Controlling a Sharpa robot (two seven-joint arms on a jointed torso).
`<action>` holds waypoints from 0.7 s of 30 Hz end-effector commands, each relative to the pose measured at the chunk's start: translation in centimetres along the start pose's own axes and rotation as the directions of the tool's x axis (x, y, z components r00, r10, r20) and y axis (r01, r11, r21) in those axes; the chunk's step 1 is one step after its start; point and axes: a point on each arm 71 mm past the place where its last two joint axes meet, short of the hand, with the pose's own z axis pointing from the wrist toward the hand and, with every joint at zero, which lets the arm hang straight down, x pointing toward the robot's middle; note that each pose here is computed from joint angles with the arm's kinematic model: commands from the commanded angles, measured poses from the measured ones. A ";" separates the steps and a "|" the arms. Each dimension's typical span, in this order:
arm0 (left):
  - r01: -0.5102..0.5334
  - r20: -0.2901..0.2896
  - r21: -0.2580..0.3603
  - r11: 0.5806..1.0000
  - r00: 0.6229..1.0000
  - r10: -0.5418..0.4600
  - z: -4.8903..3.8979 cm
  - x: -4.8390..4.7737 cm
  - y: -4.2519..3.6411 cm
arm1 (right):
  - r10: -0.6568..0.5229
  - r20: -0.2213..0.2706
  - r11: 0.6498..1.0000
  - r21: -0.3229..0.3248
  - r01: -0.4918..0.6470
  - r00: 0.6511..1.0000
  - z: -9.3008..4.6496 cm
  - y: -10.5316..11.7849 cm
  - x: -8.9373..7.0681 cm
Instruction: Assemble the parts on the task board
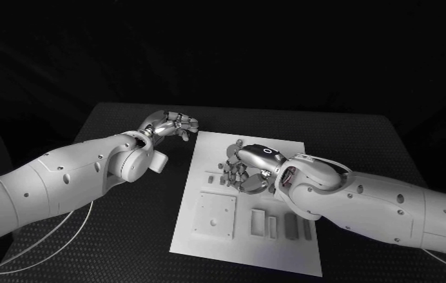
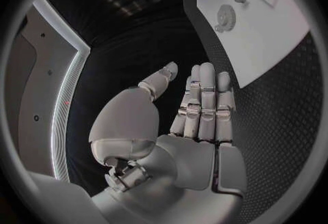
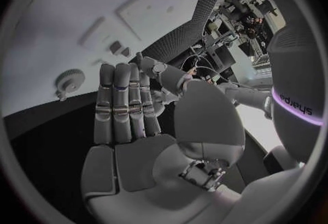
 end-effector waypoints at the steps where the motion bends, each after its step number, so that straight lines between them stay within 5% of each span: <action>1: 0.005 0.004 0.008 1.000 1.000 -0.005 0.10 0.17 -0.18 | -0.074 -0.001 0.996 -0.049 0.074 0.997 0.1 0.6 0.7; 21: 0.004 0.007 0.006 1.000 1.000 -0.004 0.08 -0.06 -0.08 | -0.103 -0.058 0.992 -0.079 0.098 0.993 -0.5 1.2 4.1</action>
